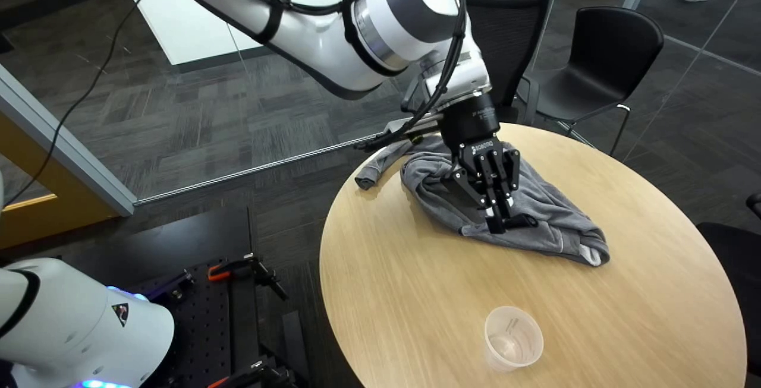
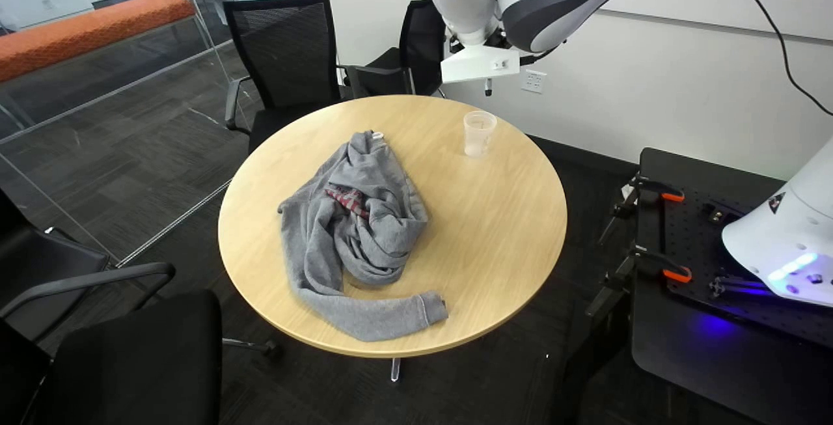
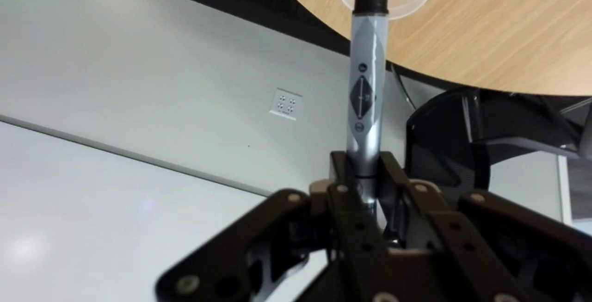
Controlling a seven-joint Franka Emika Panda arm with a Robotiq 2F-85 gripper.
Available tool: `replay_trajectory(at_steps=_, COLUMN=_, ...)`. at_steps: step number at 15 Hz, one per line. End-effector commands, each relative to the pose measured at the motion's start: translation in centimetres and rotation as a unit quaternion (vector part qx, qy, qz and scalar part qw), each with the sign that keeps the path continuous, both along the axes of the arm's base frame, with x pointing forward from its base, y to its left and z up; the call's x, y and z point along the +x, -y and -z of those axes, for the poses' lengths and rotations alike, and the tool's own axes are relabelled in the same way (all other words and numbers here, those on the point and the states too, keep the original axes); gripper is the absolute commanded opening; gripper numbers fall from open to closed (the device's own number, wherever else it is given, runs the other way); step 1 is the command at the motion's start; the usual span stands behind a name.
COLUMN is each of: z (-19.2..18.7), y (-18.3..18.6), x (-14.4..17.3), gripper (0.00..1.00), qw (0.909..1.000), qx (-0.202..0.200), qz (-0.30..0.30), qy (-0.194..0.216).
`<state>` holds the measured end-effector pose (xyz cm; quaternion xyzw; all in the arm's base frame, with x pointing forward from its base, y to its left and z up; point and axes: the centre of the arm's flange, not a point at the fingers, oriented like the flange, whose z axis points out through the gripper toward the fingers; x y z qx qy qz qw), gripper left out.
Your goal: Put the marker into the cup.
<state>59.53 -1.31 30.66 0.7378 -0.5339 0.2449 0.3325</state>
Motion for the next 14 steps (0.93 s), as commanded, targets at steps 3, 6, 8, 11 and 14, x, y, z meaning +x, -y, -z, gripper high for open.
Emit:
replay_trajectory(at_steps=3, z=2.7, y=-0.1, x=0.9, gripper=0.05, qw=0.9883, qx=-0.08, qz=0.108, qy=0.073)
replay_trajectory(at_steps=6, z=4.1, y=1.0, x=1.3, gripper=0.05, qw=0.9772, qx=-0.111, qz=0.151, qy=0.1)
replay_trajectory(at_steps=8, z=5.0, y=2.0, x=1.7, gripper=0.05, qw=0.9748, qx=-0.122, qz=0.156, qy=0.103)
replay_trajectory(at_steps=11, z=6.2, y=3.6, x=2.3, gripper=0.05, qw=0.9755, qx=-0.129, qz=0.148, qy=0.098)
replay_trajectory(at_steps=14, z=7.1, y=5.3, x=3.1, gripper=0.05, qw=0.979, qx=-0.133, qz=0.128, qy=0.087)
